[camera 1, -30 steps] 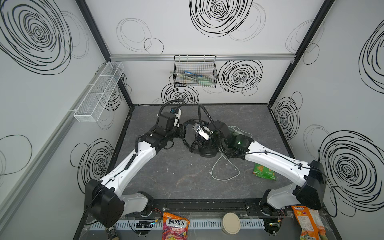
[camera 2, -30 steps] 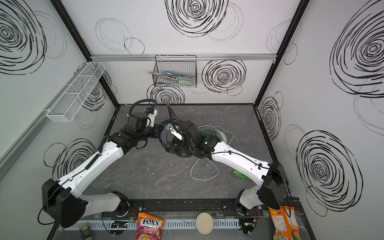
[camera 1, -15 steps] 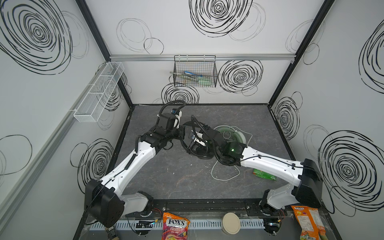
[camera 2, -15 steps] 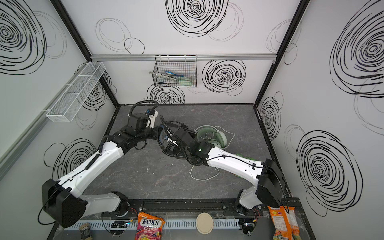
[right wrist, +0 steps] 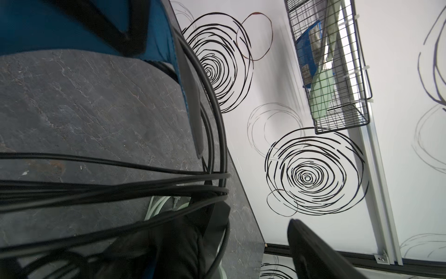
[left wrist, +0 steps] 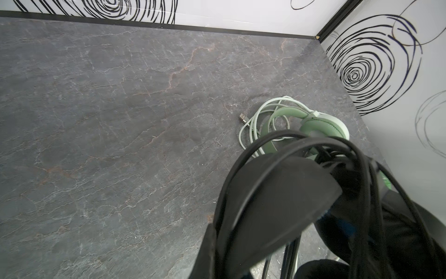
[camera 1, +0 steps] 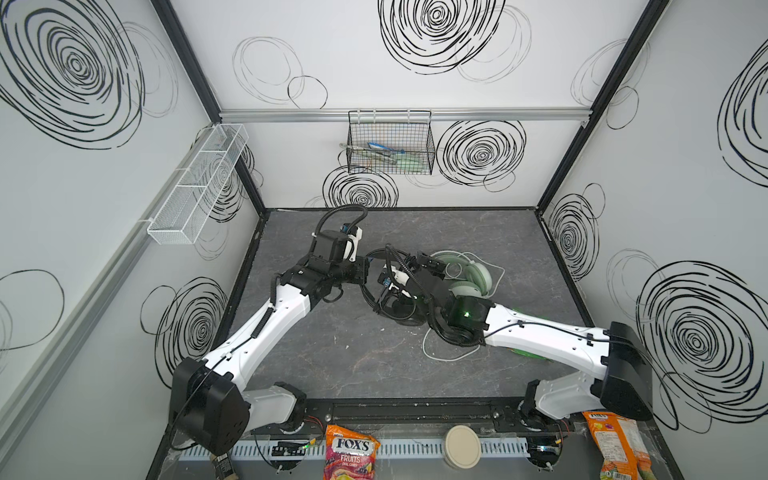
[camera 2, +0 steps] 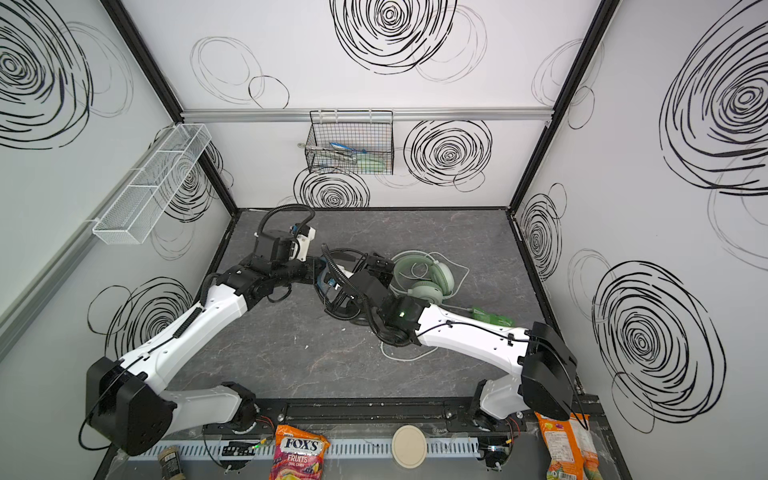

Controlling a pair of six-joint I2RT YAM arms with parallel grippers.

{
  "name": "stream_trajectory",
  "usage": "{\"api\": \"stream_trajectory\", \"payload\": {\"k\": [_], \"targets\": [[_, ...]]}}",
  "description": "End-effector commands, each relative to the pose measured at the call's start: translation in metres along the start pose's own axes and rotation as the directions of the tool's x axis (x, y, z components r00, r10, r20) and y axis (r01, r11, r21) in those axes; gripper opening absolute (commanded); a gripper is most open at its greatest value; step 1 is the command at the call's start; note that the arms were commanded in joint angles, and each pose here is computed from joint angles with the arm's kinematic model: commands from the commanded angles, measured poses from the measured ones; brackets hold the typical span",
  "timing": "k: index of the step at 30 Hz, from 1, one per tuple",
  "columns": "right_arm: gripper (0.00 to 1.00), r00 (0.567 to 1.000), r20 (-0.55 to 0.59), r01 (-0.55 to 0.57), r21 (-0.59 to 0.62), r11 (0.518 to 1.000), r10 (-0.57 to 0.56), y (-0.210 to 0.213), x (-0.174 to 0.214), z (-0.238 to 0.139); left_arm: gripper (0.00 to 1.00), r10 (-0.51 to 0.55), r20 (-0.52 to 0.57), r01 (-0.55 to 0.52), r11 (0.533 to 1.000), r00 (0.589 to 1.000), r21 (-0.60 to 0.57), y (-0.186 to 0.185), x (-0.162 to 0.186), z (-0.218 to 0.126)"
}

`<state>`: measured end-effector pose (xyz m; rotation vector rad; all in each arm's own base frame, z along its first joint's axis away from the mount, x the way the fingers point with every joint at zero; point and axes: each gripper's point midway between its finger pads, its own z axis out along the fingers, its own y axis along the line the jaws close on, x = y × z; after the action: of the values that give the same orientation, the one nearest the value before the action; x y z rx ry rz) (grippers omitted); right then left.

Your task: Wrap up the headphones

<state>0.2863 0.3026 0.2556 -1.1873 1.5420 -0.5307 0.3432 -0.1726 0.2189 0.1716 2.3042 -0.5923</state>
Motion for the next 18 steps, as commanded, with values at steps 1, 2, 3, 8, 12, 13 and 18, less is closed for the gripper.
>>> {"api": "stream_trajectory", "payload": {"k": [1, 2, 3, 8, 12, 13, 18], "targets": [[0.95, 0.979, -0.099, 0.177, -0.039, 0.983, -0.180, 0.016, 0.039, -0.006, 0.00, -0.065, 0.235, 0.042, 0.994, 0.970, 0.101, -0.014, -0.063, -0.034], [0.97, 0.977, -0.101, 0.183, -0.042, 0.982, -0.186, 0.017, 0.042, -0.006, 0.00, -0.061, 0.236, 0.039, 0.995, 0.970, 0.097, -0.014, -0.063, -0.035], [0.98, 0.976, -0.104, 0.186, -0.041, 0.982, -0.190, 0.017, 0.043, -0.007, 0.00, -0.059, 0.234, 0.038, 0.995, 0.970, 0.093, -0.013, -0.062, -0.034], [0.97, 0.970, -0.118, 0.206, -0.057, 0.977, -0.211, 0.022, 0.048, -0.006, 0.00, -0.059, 0.225, 0.044, 0.997, 0.972, 0.069, -0.007, -0.058, -0.032], [0.97, 0.970, -0.115, 0.207, -0.052, 0.977, -0.212, 0.022, 0.044, -0.007, 0.00, -0.064, 0.221, 0.053, 0.997, 0.973, 0.056, -0.003, -0.055, -0.029], [0.97, 0.972, -0.104, 0.204, -0.054, 0.977, -0.209, 0.021, 0.042, -0.010, 0.00, -0.065, 0.221, 0.055, 0.997, 0.973, 0.052, -0.002, -0.055, -0.029], [0.97, 0.988, -0.022, 0.148, -0.104, 0.983, -0.151, 0.021, 0.028, -0.023, 0.00, -0.073, 0.219, 0.062, 0.996, 0.973, 0.058, -0.002, -0.054, -0.025]]}}
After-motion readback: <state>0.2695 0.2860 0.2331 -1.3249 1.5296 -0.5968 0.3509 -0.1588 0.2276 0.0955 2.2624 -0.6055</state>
